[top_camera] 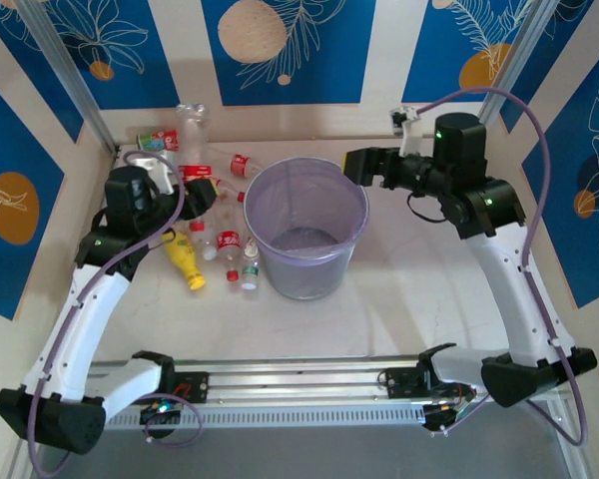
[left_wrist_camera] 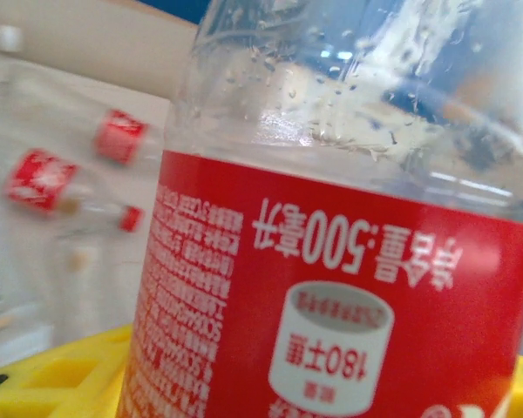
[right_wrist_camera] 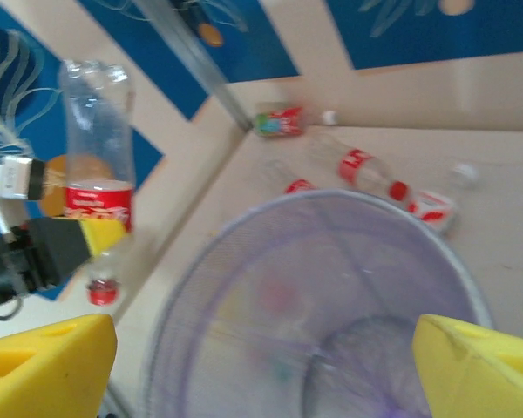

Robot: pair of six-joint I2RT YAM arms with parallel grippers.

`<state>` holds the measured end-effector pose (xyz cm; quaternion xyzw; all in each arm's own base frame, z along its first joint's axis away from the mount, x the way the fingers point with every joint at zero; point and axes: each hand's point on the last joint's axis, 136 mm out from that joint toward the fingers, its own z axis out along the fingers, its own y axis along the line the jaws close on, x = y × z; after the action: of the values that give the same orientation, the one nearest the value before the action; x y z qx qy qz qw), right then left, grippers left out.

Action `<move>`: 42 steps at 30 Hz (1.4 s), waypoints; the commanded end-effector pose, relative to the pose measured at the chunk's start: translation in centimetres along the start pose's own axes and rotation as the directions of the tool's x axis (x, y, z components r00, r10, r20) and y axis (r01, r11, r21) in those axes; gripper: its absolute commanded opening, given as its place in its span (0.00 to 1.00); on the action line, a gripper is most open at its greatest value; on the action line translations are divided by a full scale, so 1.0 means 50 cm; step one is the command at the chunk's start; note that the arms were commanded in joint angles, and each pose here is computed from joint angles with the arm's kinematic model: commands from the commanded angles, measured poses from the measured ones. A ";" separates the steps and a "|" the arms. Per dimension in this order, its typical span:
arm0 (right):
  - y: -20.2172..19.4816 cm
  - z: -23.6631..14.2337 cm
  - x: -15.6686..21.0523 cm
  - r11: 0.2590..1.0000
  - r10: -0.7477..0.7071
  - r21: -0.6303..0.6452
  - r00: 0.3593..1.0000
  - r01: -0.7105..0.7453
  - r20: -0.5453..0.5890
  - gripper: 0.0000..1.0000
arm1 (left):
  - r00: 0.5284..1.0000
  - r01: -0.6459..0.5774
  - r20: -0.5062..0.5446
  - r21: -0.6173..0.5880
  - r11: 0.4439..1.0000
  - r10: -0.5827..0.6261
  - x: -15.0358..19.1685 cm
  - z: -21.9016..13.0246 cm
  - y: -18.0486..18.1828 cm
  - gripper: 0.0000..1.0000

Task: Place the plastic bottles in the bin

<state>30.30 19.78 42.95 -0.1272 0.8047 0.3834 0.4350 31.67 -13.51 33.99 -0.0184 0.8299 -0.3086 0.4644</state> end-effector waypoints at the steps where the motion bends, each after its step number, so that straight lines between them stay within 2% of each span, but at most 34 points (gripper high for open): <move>1: 0.077 0.042 -0.012 0.987 -0.009 -0.159 0.999 0.004 -0.031 0.87 | 0.996 -0.087 -0.010 0.186 0.979 0.091 -0.005 -0.001 -0.121 0.36; 6: 0.174 0.112 -0.005 0.941 -0.034 -0.339 0.994 -0.001 -0.099 0.86 | 0.982 -0.143 -0.069 0.335 0.931 0.176 0.032 0.022 -0.229 0.35; 10: 0.218 0.155 0.002 0.912 -0.052 -0.411 0.990 -0.007 -0.132 0.86 | 0.973 -0.161 -0.094 0.384 0.909 0.212 0.053 0.032 -0.268 0.34; 20: 0.197 0.226 -0.001 0.919 0.001 -0.388 0.987 -0.065 -0.163 0.83 | 0.968 -0.167 -0.097 0.441 0.882 0.232 0.067 0.034 -0.303 0.31; 24: 0.198 0.225 0.002 0.919 -0.006 -0.389 0.985 -0.062 -0.171 0.69 | 0.970 -0.164 -0.095 0.412 0.896 0.222 0.064 0.046 -0.294 0.33; 26: 0.195 0.220 -0.002 0.923 -0.010 -0.382 0.987 -0.052 -0.160 0.63 | 0.972 -0.168 -0.087 0.403 0.900 0.220 0.062 0.047 -0.291 0.37; 29: 0.192 0.215 -0.011 0.925 -0.015 -0.377 0.989 -0.042 -0.146 0.58 | 0.974 -0.174 -0.071 0.388 0.905 0.217 0.057 0.046 -0.286 0.51; 35: 0.183 0.204 -0.048 0.926 -0.039 -0.376 0.995 0.004 -0.087 0.54 | 0.975 -0.192 -0.034 0.382 0.904 0.222 0.049 0.019 -0.278 0.98; 42: 0.145 0.162 -0.129 0.946 -0.074 -0.315 0.997 0.077 0.021 0.52 | 0.979 -0.184 -0.024 0.299 0.936 0.200 0.053 -0.042 -0.214 1.00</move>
<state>34.80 31.08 47.26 -0.2146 0.7368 0.5038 0.3965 26.31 -24.15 38.69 0.1563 0.7786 -0.4040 0.4540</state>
